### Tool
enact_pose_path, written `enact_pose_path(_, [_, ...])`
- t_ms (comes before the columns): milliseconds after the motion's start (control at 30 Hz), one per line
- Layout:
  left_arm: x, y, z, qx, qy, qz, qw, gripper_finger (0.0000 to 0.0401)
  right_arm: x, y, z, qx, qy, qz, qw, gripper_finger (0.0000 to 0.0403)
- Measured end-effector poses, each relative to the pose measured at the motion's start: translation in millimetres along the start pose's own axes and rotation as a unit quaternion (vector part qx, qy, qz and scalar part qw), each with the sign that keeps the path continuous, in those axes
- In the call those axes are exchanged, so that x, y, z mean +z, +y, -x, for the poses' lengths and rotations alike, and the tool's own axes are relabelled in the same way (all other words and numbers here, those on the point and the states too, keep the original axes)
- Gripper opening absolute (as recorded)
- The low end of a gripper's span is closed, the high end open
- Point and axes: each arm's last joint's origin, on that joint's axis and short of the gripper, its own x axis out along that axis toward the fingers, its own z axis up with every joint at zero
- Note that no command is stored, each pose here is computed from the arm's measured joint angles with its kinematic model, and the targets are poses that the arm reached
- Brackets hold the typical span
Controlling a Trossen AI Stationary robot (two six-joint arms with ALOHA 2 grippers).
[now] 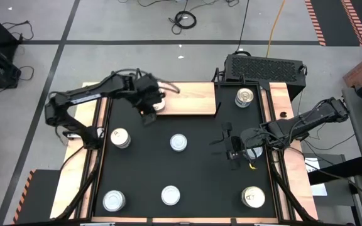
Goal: Stack canned seafood by type on shelf
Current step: Put the blue tuna can on the shelf
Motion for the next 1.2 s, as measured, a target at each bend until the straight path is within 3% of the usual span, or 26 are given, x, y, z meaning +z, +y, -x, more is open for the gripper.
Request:
enact_pose_path(100, [-22.0,-12.8,5.8,0.027,0.034,0.022,0.999,0.0084,1.4,-0.1,0.0,0.0,-0.007,-0.01,1.0,0.0169])
enact_pose_path(300, [-57.8,-29.4,2.8,0.026,0.068,0.032,0.997,0.0084,2.6,0.0,0.0,0.0,-0.013,-0.02,1.0,0.0169])
enact_pose_path(600, [-97.5,-40.1,-30.6,0.043,0.153,0.066,0.985,0.0084,0.8,1.6,-7.5,0.0,-0.005,-0.016,1.0,0.0169])
enact_pose_path(767, [-109.1,-50.1,-41.4,0.051,0.178,0.065,0.981,0.0084,2.0,1.7,-10.0,-0.001,-0.012,-0.013,1.0,0.0169])
enact_pose_path(1200, [-117.2,-71.9,-46.1,0.142,0.134,0.088,0.977,0.0084,2.6,1.8,-10.7,-0.001,-0.016,-0.014,1.0,0.0169])
